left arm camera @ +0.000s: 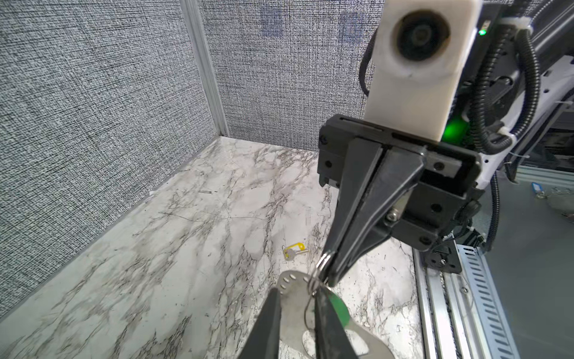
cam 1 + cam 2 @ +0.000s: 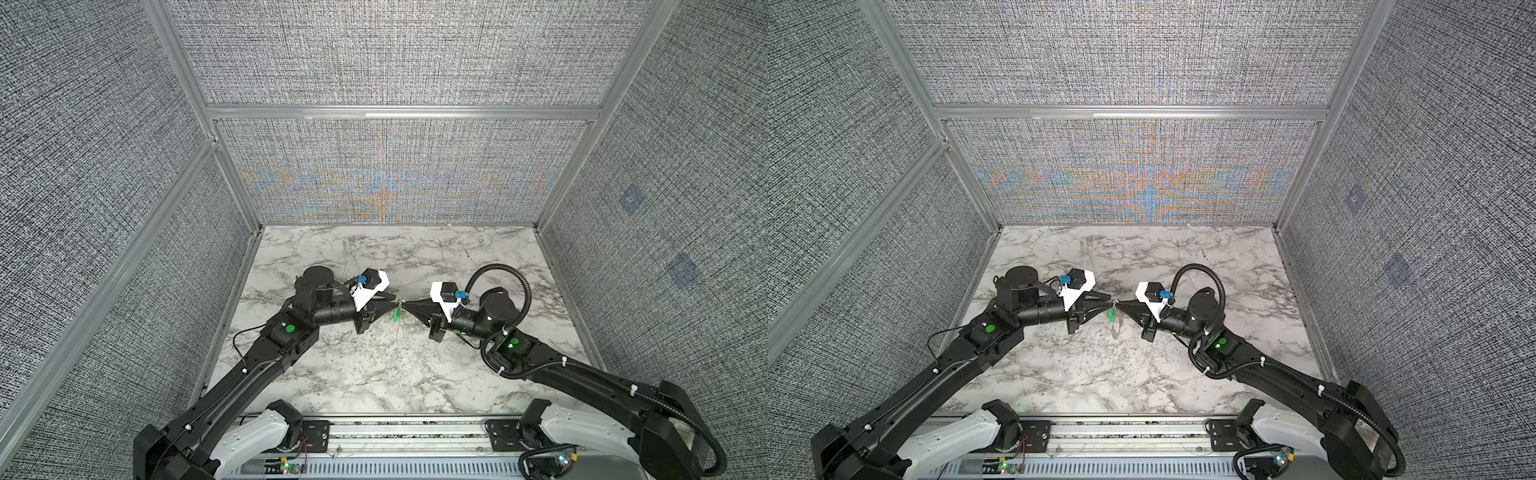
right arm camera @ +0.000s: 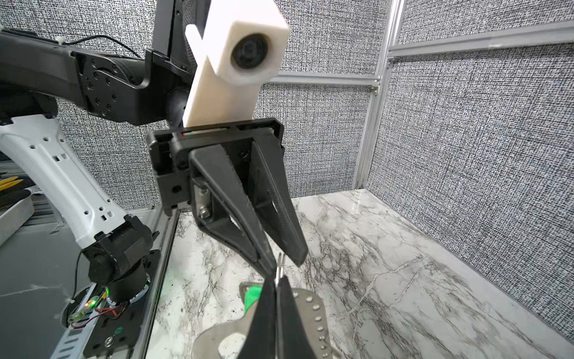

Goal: Remove the keys from the keyring

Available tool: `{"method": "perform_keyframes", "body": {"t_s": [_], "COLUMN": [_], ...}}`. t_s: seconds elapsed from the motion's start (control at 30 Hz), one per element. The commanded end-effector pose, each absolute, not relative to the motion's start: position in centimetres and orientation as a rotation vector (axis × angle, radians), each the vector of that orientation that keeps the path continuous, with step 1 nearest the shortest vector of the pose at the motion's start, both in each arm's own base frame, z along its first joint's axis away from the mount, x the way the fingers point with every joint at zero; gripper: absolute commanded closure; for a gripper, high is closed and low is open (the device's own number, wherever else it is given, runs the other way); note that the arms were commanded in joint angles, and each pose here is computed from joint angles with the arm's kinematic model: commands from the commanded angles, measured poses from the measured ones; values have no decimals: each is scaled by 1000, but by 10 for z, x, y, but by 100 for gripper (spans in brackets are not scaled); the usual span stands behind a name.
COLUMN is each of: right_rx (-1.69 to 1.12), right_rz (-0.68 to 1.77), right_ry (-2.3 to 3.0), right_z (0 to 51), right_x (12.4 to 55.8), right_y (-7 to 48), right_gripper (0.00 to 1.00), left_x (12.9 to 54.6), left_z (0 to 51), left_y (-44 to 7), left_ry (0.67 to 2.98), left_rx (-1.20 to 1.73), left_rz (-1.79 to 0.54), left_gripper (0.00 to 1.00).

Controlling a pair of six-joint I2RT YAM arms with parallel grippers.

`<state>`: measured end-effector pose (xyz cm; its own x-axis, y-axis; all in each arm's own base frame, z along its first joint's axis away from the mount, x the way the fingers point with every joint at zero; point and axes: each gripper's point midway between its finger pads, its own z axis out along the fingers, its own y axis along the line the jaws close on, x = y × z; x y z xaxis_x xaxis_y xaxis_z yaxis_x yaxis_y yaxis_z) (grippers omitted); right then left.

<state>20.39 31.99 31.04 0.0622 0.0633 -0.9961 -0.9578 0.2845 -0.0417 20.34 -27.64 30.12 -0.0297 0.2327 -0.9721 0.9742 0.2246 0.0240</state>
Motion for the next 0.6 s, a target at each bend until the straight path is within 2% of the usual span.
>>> {"method": "perform_keyframes", "body": {"t_s": [0.0, 0.2, 0.4, 0.47, 0.53, 0.57], "right_rx": [-975, -991, -983, -965, -952, -953], "right_rz": [1011, 1033, 1037, 1018, 975, 944], "right_ry": [1185, 1185, 1187, 1201, 1231, 1248], "right_z": [323, 322, 322, 321, 318, 316], "right_x": [200, 198, 199, 202, 206, 208], "right_y": [321, 324, 323, 321, 316, 314], "right_gripper": [100, 100, 100, 99, 82, 76], "left_x": [199, 193, 186, 188, 192, 194], "left_z": [304, 306, 307, 306, 305, 304], "left_y": [-278, -280, -280, -279, -277, -276], "left_ry": [1458, 1424, 1389, 1401, 1426, 1445], "left_rx": [1226, 1247, 1263, 1269, 1273, 1278], "left_rz": [-944, -972, -1001, -980, -942, -917], "left_gripper": [79, 83, 100, 100, 100, 100]}}
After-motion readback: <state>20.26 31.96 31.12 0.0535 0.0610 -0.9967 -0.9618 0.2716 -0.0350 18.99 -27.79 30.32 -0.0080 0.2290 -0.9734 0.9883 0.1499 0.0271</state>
